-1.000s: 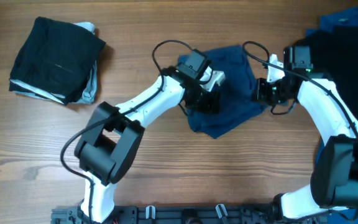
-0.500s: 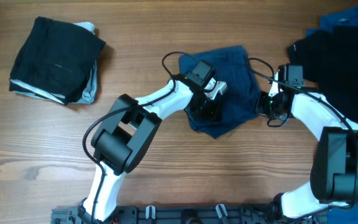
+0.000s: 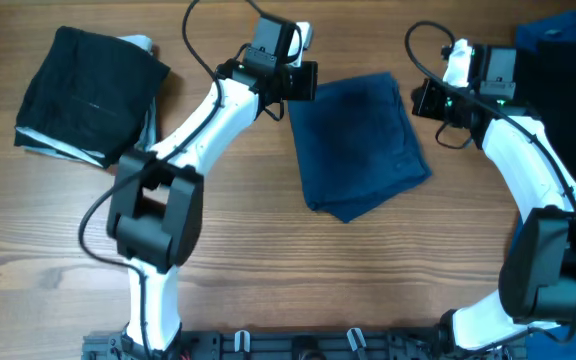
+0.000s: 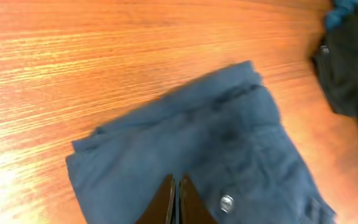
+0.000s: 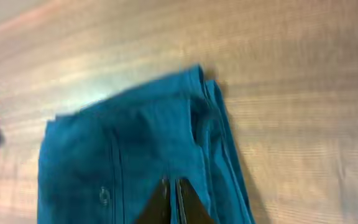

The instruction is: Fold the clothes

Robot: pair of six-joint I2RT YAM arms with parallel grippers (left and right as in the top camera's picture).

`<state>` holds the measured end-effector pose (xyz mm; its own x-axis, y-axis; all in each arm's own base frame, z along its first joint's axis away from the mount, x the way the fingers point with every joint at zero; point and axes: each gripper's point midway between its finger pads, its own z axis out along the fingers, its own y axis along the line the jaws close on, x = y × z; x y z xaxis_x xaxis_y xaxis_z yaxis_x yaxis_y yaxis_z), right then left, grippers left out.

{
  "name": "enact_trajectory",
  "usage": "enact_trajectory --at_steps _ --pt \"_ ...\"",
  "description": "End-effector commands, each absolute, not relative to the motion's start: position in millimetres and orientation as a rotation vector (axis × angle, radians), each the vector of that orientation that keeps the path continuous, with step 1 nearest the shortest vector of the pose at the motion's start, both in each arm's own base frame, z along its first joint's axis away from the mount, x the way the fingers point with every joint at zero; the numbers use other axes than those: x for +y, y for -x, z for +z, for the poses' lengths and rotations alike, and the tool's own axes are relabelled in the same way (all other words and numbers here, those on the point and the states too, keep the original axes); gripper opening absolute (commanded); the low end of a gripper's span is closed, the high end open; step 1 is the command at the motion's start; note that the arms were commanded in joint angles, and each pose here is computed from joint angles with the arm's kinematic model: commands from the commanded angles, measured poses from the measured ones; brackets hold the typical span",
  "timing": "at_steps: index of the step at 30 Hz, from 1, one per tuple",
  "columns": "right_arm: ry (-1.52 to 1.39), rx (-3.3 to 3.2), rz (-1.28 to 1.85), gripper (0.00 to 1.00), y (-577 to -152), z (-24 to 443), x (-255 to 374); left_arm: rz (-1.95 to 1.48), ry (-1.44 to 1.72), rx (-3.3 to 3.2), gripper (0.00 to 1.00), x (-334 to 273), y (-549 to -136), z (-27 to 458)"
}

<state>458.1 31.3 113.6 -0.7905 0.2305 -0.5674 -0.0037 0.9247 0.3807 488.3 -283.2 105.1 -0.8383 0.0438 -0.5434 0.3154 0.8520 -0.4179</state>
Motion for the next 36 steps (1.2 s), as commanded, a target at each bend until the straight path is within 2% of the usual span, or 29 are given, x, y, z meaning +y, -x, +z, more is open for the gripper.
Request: enact_trajectory --at_steps 1,5,7,10,12,13,15,17,18,21,23,27,31,33,36 --pt "-0.169 2.469 0.535 0.05 -469.0 81.8 38.0 -0.668 -0.255 2.531 0.04 -287.3 -497.7 51.8" --pt "-0.173 2.544 0.587 0.06 -475.1 15.7 45.3 -0.658 -0.241 2.578 0.05 -288.0 -499.1 7.4" --pt "-0.171 2.558 0.589 0.05 -473.4 9.0 45.6 -0.654 -0.24 2.592 0.04 -287.1 -497.3 1.9" --pt "-0.072 2.491 0.526 0.1 -481.8 38.4 38.8 -0.683 -0.25 2.495 0.04 -294.0 -511.3 52.0" --pt "-0.261 2.44 0.415 0.14 -480.7 77.2 -0.2 -0.782 -0.275 2.414 0.04 -309.4 -499.8 132.6" --pt "-0.311 2.424 0.402 0.15 -477.9 87.6 -12.0 -0.802 -0.267 2.404 0.04 -313.3 -490.2 154.2" --pt "-0.484 2.37 0.359 0.35 -462.1 116.9 -63.3 -0.827 -0.301 2.458 0.04 -328.5 -451.5 176.0" --pt "-0.583 2.354 0.324 0.87 -448.1 123.1 -97.8 -0.82 -0.381 2.559 0.04 -349.3 -413.5 161.5" --pt "-0.631 2.358 0.313 1.0 -441.0 120.6 -111.6 -0.811 -0.414 2.607 0.04 -357.1 -398.7 150.6" --pt "-0.714 2.339 0.284 0.99 -431.6 116.9 -141.2 -0.773 -0.557 2.756 0.04 -386.3 -342.4 114.4" --pt "-0.717 2.335 0.281 0.99 -431.5 117.4 -143.2 -0.725 -0.556 2.837 0.04 -391.3 -321.1 98.4" --pt "-0.716 2.335 0.282 0.99 -431.7 117.4 -142.8 -0.596 -0.48 2.972 0.04 -387.6 -307.5 54.4" --pt "-0.716 2.335 0.282 0.99 -431.7 117.4 -142.8 -0.413 -0.378 3.199 0.04 -359.4 -284.7 1.8" --pt "-0.716 2.335 0.282 1.0 -431.7 117.4 -142.8 -0.318 -0.362 3.285 0.05 -343.5 -272.3 -10.1" --pt "-0.716 2.335 0.282 0.99 -431.7 117.4 -142.8 -0.13 -0.311 3.289 0.04 -315.0 -282.6 -18.5"
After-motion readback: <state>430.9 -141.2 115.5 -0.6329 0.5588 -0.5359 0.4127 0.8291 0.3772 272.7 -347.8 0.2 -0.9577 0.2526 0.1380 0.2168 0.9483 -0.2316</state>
